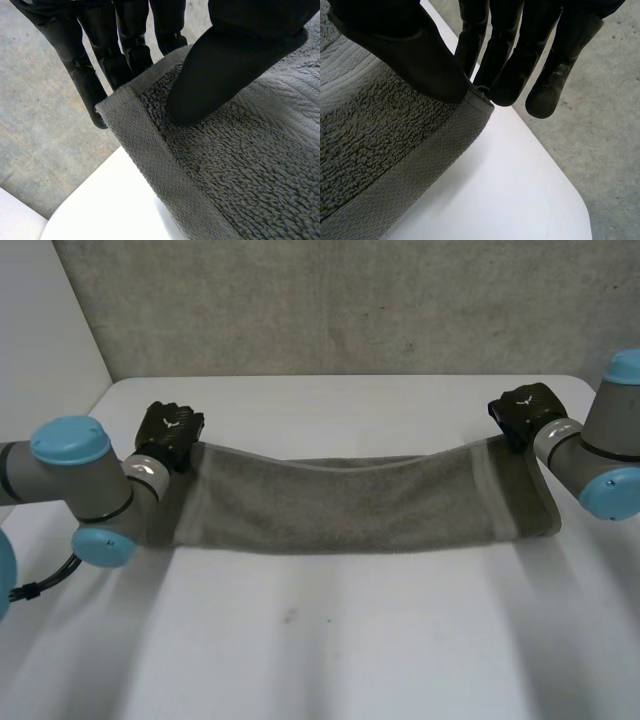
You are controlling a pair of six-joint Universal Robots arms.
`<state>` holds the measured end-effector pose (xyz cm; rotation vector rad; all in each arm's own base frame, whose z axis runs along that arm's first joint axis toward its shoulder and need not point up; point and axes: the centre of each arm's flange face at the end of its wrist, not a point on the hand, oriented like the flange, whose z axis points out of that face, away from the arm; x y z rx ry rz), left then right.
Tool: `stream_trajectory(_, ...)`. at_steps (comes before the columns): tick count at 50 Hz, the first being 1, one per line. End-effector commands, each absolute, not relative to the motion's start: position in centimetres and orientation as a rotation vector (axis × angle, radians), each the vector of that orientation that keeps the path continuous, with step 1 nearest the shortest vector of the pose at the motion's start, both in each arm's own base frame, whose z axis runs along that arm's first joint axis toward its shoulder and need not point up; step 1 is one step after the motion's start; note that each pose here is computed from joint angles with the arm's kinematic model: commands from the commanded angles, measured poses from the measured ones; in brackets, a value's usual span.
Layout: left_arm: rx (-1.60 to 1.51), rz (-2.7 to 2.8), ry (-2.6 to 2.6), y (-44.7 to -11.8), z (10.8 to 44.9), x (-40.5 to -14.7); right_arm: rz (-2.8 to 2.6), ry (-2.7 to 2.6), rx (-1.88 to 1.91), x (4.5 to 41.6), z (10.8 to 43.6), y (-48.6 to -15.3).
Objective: Fold the towel.
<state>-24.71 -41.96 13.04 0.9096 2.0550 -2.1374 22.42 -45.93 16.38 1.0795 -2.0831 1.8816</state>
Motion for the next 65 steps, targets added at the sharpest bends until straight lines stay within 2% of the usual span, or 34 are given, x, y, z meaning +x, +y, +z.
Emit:
stream_trajectory(1,0.919,-2.101,2.095,-43.0,12.0,-25.4,1.904,-2.040,1.058,23.0,15.8,-47.1)
stream_trajectory(10,0.863,-2.090,2.076,-43.9,11.8,-25.2,1.915,-2.027,1.057,23.2,14.6,-47.9)
stream_trajectory(26,0.862,-2.047,2.113,-43.6,11.6,-25.0,1.902,-2.027,1.041,23.2,13.6,-48.3)
stream_trajectory(29,0.849,-2.034,2.119,-43.4,11.8,-25.1,1.916,-2.015,1.023,23.3,14.4,-48.3)
stream_trajectory(31,0.835,-2.036,2.110,-43.3,12.4,-25.0,1.977,-1.978,0.991,23.6,16.9,-48.1)
stream_trajectory(32,0.835,-2.036,2.110,-43.3,12.4,-25.0,1.978,-1.978,0.990,23.6,16.9,-48.1)
stream_trajectory(34,0.787,-2.051,2.096,-43.1,14.2,-24.7,2.061,-1.986,0.912,23.5,19.8,-47.9)
stream_trajectory(37,0.759,-2.061,2.079,-42.1,16.1,-24.3,2.103,-1.996,0.872,23.4,21.3,-47.6)
stream_trajectory(39,0.749,-2.069,2.070,-41.5,17.1,-24.0,2.155,-2.013,0.815,23.1,24.0,-46.8)
stream_trajectory(46,0.701,-2.120,2.086,-38.2,20.6,-23.3,2.060,-2.146,0.825,22.0,26.1,-43.4)
stream_trajectory(48,0.651,-2.161,2.129,-36.2,21.7,-22.9,2.019,-2.186,0.829,21.7,26.0,-42.5)
stream_trajectory(50,0.626,-2.182,2.147,-35.2,22.0,-22.8,1.921,-2.277,0.851,21.0,24.8,-40.6)
stream_trajectory(53,0.575,-2.214,2.181,-33.6,22.1,-22.3,1.880,-2.309,0.858,20.7,24.1,-39.7)
stream_trajectory(56,0.537,-2.248,2.195,-32.2,22.2,-22.0,1.779,-2.363,0.893,19.9,22.3,-37.8)
stream_trajectory(58,0.525,-2.258,2.201,-31.6,22.1,-21.8,1.691,-2.402,0.934,19.2,19.9,-36.4)
stream_trajectory(65,0.527,-2.286,2.203,-30.2,21.1,-22.0,1.647,-2.421,0.955,17.8,15.3,-35.2)
